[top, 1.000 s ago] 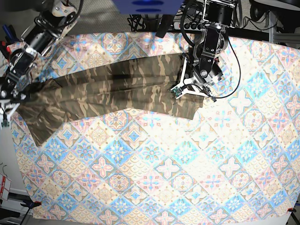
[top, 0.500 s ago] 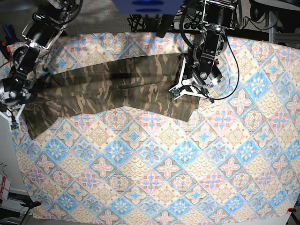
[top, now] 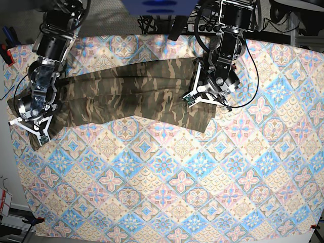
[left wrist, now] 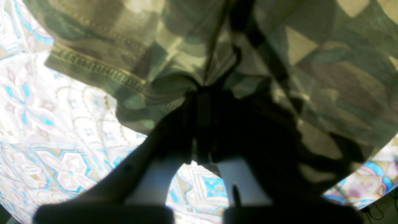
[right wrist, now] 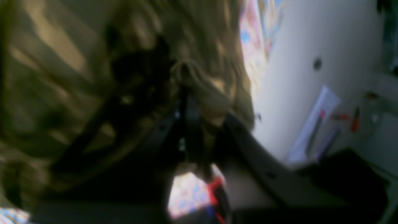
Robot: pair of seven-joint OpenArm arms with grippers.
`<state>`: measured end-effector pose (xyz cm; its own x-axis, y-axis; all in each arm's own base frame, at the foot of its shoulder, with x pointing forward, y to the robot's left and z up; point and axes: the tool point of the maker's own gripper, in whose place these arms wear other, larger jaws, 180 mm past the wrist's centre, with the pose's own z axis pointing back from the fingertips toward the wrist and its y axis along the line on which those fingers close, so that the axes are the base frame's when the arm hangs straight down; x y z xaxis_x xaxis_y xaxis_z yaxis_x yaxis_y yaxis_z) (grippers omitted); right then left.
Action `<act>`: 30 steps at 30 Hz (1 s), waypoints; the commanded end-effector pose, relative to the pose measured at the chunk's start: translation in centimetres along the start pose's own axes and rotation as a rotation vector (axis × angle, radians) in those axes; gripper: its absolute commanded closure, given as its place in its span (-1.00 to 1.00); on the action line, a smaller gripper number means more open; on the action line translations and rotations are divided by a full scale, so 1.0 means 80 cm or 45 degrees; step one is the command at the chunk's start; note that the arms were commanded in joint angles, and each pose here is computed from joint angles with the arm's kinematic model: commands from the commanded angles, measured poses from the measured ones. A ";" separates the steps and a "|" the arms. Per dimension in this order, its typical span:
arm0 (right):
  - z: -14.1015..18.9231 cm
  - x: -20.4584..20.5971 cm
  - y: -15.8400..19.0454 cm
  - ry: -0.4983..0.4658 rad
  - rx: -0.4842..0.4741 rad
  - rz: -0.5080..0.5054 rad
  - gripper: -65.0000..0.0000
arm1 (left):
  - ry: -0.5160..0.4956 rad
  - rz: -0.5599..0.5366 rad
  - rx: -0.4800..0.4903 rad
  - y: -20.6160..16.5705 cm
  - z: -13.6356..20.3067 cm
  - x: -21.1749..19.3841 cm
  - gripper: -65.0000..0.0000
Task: Fold the T-shirt properly
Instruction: 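Hold the shirt strip with both grippers and smooth it flat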
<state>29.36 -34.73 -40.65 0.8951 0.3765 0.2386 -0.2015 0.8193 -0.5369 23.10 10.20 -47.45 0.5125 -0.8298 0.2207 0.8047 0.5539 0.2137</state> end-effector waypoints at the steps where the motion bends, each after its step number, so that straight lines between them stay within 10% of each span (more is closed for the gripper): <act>1: 0.003 0.011 -0.018 -0.041 -0.042 -0.011 0.93 | 0.041 -0.008 0.037 0.010 0.003 -0.007 1.00; 21: -0.036 0.071 0.023 -0.149 0.138 0.014 0.87 | 0.052 -0.007 0.031 0.007 0.002 -0.012 1.00; 30: -0.022 0.072 -0.021 -0.119 -0.051 0.153 -0.18 | 0.052 -0.006 0.032 0.008 0.002 -0.012 1.00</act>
<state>33.70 -34.16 -42.03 0.8429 0.5032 0.1904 -0.3258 0.7590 -0.5638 22.93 10.30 -47.52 0.5134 -0.8294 0.2202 0.8047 0.5544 0.2123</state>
